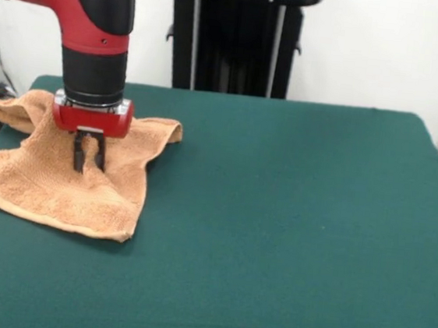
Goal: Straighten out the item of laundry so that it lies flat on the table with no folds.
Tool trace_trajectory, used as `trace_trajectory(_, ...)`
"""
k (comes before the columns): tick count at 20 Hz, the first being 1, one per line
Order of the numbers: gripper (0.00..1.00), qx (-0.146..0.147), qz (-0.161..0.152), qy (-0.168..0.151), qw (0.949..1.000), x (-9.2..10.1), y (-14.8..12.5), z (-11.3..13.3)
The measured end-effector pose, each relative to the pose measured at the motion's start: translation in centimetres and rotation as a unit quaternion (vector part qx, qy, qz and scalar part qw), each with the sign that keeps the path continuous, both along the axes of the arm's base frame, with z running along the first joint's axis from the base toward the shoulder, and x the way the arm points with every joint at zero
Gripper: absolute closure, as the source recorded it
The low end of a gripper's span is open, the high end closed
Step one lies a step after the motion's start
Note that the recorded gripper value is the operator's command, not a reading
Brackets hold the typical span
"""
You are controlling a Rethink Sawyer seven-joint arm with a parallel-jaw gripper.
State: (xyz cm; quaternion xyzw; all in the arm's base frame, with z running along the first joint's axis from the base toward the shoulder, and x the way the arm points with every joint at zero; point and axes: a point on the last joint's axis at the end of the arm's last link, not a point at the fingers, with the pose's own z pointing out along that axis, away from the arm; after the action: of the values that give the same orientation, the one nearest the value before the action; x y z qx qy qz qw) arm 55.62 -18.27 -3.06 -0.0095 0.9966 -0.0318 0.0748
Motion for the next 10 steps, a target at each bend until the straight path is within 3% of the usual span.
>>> trace_trajectory(10,0.00,0.003,0.003,-0.005,1.0000,0.14,-0.19,-0.06)
